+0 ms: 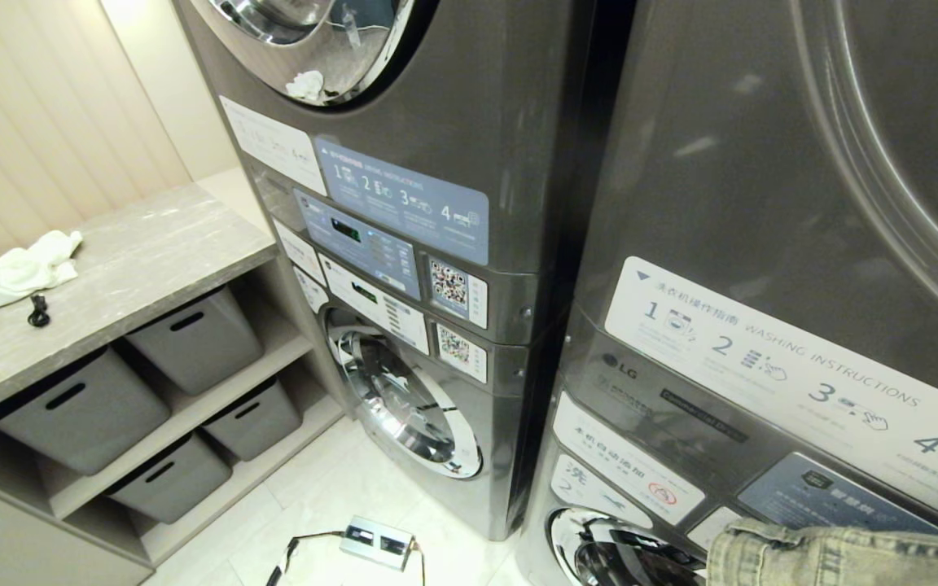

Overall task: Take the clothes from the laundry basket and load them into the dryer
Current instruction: Put the clothes in the dryer

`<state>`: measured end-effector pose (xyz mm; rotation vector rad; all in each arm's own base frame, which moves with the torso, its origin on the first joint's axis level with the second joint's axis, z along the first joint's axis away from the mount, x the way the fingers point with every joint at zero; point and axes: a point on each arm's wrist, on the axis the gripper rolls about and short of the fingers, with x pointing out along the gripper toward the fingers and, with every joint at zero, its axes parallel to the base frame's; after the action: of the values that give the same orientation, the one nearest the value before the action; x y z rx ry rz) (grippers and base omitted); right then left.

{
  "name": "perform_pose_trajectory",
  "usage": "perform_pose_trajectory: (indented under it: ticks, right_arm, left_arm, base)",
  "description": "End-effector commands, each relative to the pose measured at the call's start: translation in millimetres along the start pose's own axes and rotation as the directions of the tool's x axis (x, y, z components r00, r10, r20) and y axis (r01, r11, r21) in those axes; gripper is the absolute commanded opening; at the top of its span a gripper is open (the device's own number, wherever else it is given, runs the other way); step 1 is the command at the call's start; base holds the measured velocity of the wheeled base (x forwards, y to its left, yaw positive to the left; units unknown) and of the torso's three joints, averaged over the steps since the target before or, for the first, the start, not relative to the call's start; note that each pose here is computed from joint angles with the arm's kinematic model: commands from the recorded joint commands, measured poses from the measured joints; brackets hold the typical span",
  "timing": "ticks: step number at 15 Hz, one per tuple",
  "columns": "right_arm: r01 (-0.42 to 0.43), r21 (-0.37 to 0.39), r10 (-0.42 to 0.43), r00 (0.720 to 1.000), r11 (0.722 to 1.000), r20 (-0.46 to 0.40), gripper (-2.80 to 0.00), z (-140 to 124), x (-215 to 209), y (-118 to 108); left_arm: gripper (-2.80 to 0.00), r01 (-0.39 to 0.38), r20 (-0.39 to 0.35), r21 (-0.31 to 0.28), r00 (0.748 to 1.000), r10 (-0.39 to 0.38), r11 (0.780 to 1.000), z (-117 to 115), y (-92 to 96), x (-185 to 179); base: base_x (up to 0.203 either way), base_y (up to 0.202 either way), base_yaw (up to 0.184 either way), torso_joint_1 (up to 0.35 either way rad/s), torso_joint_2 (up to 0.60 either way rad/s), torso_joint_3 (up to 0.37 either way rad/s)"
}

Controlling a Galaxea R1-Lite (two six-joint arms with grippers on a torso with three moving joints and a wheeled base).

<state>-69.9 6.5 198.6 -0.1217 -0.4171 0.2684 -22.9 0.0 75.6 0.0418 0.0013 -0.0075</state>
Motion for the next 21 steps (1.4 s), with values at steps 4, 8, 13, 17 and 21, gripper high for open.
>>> perform_pose_trajectory:
  ticks: [4, 8, 13, 17, 21]
  right_arm:
    - [-0.009, -0.03, 0.011, 0.998, 0.999, 0.06, -2.8, 101.2, 61.2, -22.2]
    - [0.025, -0.074, -0.016, 0.993, 0.997, 0.117, -2.8, 168.8, 137.1, -49.8]
    - [0.142, -0.174, -0.086, 0.951, 0.974, 0.297, -2.8, 223.1, 212.2, -80.8]
    - [0.409, -0.1, -0.344, 0.856, 0.907, 0.386, -2.8, 237.8, 256.2, -104.1]
    - [0.574, -0.039, -0.538, 0.786, 0.818, 0.303, -2.8, 212.6, 287.9, -120.1]
  left_arm:
    - [-2.8, 0.006, 0.0, 0.018, 1.0, -0.006, 1.0, 0.0, -0.1, 0.0]
    - [-2.8, 0.008, -0.001, 0.033, 1.0, -0.008, 0.999, -0.2, -0.2, 0.0]
    - [-2.8, 0.008, -0.001, 0.032, 1.0, -0.008, 0.999, -0.2, -0.2, 0.0]
    - [-2.8, 0.008, 0.0, 0.028, 1.0, -0.008, 1.0, 0.0, -0.2, 0.0]
    - [-2.8, 0.0, 0.001, 0.004, 1.0, 0.0, 1.0, 0.1, 0.0, 0.0]
  base:
    - [0.0, 0.0, 0.0, 0.0, 0.0, 0.0]
    - [0.0, 0.0, 0.0, 0.0, 0.0, 0.0]
    - [0.0, 0.0, 0.0, 0.0, 0.0, 0.0]
    - [0.0, 0.0, 0.0, 0.0, 0.0, 0.0]
    - [0.0, 0.0, 0.0, 0.0, 0.0, 0.0]
